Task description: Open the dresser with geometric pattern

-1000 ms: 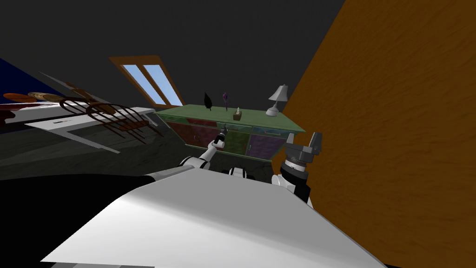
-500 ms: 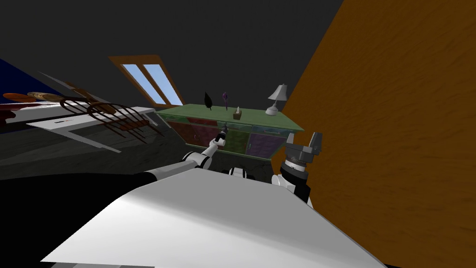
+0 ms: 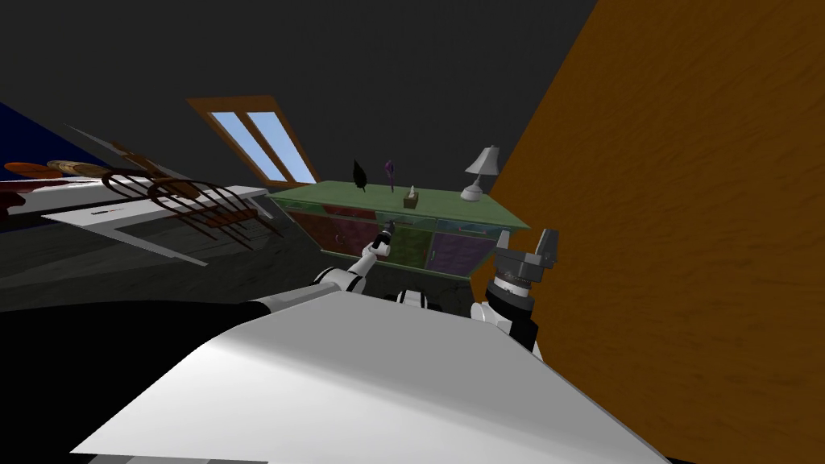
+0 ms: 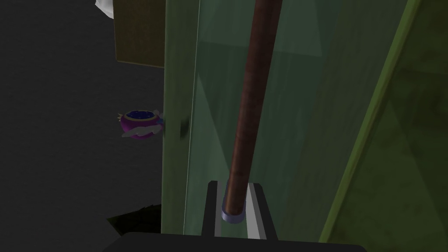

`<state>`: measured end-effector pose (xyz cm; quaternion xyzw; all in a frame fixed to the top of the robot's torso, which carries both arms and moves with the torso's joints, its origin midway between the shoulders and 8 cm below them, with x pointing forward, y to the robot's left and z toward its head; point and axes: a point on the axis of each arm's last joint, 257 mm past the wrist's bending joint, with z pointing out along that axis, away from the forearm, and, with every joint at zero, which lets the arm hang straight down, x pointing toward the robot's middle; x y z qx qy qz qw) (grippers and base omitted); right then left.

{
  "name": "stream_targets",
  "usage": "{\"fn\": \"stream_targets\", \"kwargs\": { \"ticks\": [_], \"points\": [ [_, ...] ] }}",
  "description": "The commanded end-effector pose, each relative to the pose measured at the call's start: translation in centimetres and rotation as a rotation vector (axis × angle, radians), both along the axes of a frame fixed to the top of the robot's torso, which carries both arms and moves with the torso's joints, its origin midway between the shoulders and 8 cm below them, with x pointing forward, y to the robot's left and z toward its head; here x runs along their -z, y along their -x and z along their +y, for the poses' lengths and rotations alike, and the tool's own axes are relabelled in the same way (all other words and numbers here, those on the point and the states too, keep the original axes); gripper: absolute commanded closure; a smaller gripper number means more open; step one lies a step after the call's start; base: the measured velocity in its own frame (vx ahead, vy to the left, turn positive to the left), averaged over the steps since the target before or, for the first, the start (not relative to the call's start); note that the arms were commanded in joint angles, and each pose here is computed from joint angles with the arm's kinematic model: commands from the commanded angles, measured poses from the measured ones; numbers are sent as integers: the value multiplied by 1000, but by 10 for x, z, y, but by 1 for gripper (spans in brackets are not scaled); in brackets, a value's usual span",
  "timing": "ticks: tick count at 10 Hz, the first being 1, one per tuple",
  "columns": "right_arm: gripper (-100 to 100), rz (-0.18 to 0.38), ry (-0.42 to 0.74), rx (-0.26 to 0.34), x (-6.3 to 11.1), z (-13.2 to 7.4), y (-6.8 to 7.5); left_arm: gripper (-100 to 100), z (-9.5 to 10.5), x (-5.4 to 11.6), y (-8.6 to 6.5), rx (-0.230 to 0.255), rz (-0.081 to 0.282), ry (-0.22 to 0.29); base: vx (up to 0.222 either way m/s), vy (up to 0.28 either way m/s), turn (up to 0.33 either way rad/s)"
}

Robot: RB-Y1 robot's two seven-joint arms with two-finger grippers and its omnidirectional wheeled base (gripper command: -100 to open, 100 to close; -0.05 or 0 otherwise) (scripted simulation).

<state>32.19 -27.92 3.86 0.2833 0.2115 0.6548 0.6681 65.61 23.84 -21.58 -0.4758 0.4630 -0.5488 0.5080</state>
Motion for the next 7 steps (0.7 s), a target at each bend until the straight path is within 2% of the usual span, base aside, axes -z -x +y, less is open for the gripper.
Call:
{"fn": "stream_targets", "kwargs": {
  "ticks": [1,2,3,5,6,7],
  "points": [
    [0,0,0,0,0,0,0,100,1,12,16,8,12,-8,92,-12,10],
    [0,0,0,0,0,0,0,100,4,12,23,4,2,-5,51,-2,-6],
    [0,0,0,0,0,0,0,100,-4,19,29,21,17,-15,74,5,23],
    [0,0,0,0,0,0,0,100,3,16,44,12,-4,-9,59,1,-1],
    [0,0,0,0,0,0,0,100,5,18,46,10,-1,-9,16,-1,-7],
    [0,0,0,0,0,0,0,100,-4,19,55,27,0,-15,70,-2,36]
  ]
}}
